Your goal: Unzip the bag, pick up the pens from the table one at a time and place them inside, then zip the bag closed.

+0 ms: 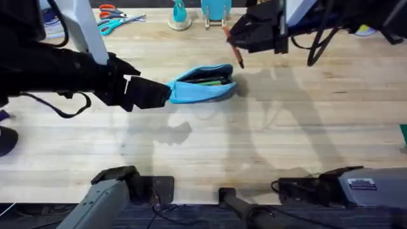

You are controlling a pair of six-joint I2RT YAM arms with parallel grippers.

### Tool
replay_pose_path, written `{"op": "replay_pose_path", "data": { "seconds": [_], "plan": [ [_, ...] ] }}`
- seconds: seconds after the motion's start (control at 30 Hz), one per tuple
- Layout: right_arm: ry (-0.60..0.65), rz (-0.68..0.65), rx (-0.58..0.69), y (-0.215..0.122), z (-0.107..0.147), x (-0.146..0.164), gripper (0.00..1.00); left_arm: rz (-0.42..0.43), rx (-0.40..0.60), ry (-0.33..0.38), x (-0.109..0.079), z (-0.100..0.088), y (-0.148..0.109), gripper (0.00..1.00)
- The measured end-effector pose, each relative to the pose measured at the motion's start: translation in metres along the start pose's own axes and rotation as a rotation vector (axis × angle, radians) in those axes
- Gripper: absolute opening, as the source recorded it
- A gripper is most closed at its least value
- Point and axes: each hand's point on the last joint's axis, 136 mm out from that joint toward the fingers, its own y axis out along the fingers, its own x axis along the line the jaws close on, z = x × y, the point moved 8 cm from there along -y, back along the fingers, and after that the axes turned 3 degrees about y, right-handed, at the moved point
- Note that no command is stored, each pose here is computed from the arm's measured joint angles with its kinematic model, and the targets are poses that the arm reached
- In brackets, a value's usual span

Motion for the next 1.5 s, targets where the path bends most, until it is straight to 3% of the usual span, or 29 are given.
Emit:
{"op": "replay_pose_path", "data": {
  "seconds": [0.37, 0.63, 0.87, 1.23, 1.3, 1.33, 1.5],
  "plan": [
    [-0.187, -0.134, -0.029, 0.040, -0.002, 0.018, 0.032, 0.000, 0.000, 0.000, 0.000, 0.000, 0.000, 0.995],
    [-0.176, -0.217, -0.007, 0.070, 0.027, 0.021, 0.032, 0.000, 0.000, 0.000, 0.000, 0.000, 0.000, 0.995],
    [-0.145, -0.250, 0.084, 0.093, 0.055, 0.023, 0.032, 0.000, 0.000, 0.000, 0.000, 0.000, 0.000, 0.995],
    [-0.175, -0.329, 0.113, 0.122, 0.061, 0.042, 0.043, 0.000, 0.000, 0.000, 0.000, 0.000, 0.000, 0.995],
    [-0.169, -0.339, 0.116, 0.125, 0.064, 0.043, 0.122, 0.000, 0.000, 0.000, 0.000, 0.000, 0.000, 0.995],
    [-0.171, -0.339, 0.115, 0.126, 0.065, 0.043, 0.221, 0.000, 0.000, 0.000, 0.000, 0.000, 0.000, 0.995],
    [-0.185, -0.330, 0.108, 0.127, 0.064, 0.041, 0.935, 0.000, 0.000, 0.000, 0.000, 0.000, 0.000, 0.995]
  ]
}}
